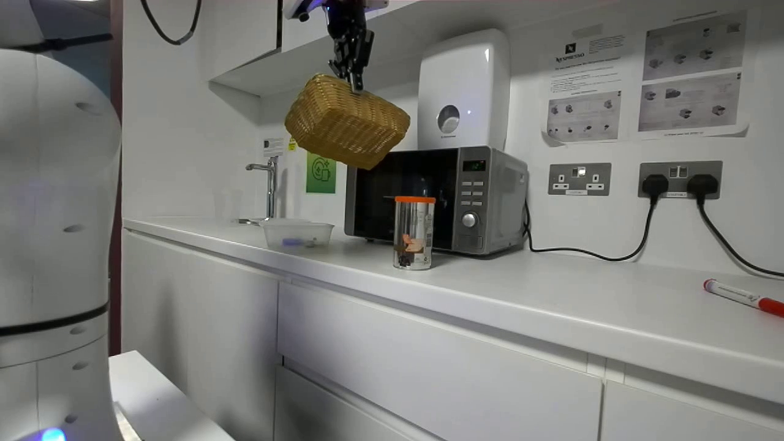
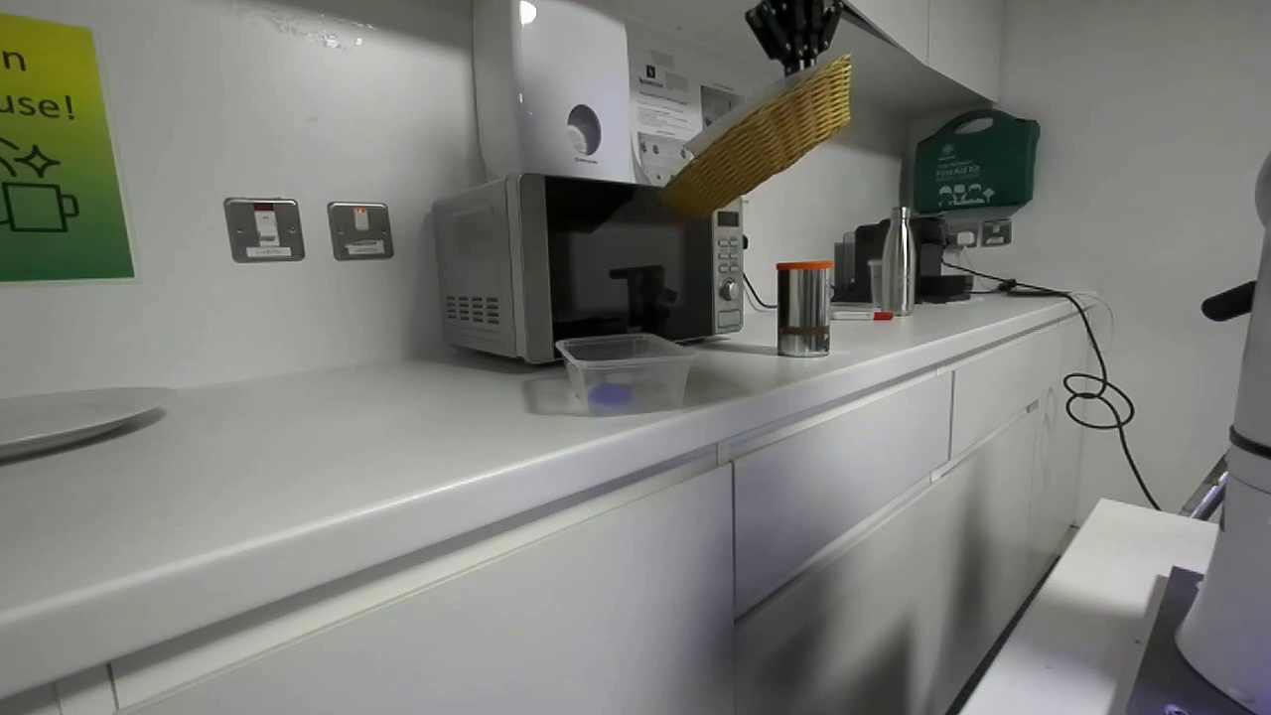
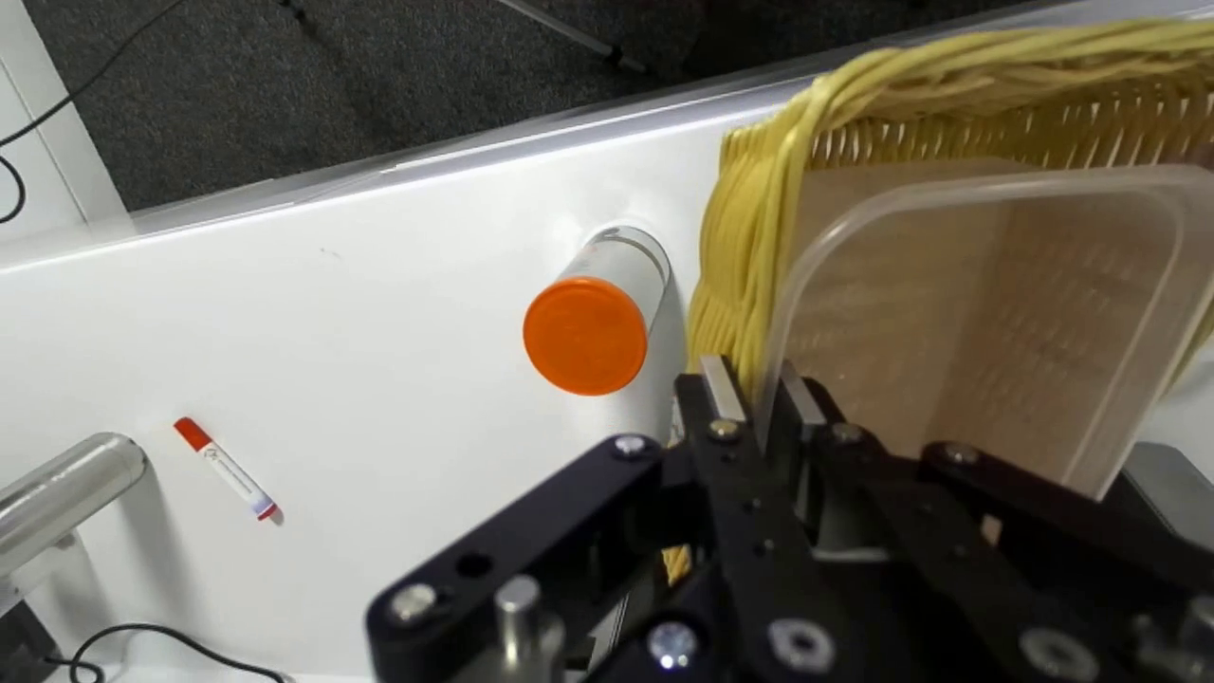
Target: Put the lunchboxes on top of the microwave
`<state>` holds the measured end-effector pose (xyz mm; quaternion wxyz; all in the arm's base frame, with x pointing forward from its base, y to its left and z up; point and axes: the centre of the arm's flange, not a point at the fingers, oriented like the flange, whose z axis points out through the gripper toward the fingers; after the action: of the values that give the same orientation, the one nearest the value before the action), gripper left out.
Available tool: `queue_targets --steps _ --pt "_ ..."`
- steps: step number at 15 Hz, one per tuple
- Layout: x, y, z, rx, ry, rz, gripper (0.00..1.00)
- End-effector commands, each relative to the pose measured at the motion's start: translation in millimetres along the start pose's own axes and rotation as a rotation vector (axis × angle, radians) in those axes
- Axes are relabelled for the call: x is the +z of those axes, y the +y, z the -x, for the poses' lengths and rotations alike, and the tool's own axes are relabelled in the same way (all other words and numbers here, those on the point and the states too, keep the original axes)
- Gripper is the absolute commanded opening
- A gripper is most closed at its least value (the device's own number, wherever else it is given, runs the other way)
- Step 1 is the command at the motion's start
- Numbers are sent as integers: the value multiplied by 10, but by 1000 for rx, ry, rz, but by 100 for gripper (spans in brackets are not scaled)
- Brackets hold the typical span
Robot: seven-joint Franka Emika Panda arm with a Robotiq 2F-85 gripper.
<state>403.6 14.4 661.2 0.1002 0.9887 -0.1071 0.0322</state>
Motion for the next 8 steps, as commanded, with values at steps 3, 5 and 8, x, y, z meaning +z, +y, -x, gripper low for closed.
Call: queue_targets --steps 3,5,8 --pt "-289 -146 -257 -34 77 33 3" --pt "-328 -202 -352 -38 102 35 3" --pt "-405 -229 -515 -33 142 39 3"
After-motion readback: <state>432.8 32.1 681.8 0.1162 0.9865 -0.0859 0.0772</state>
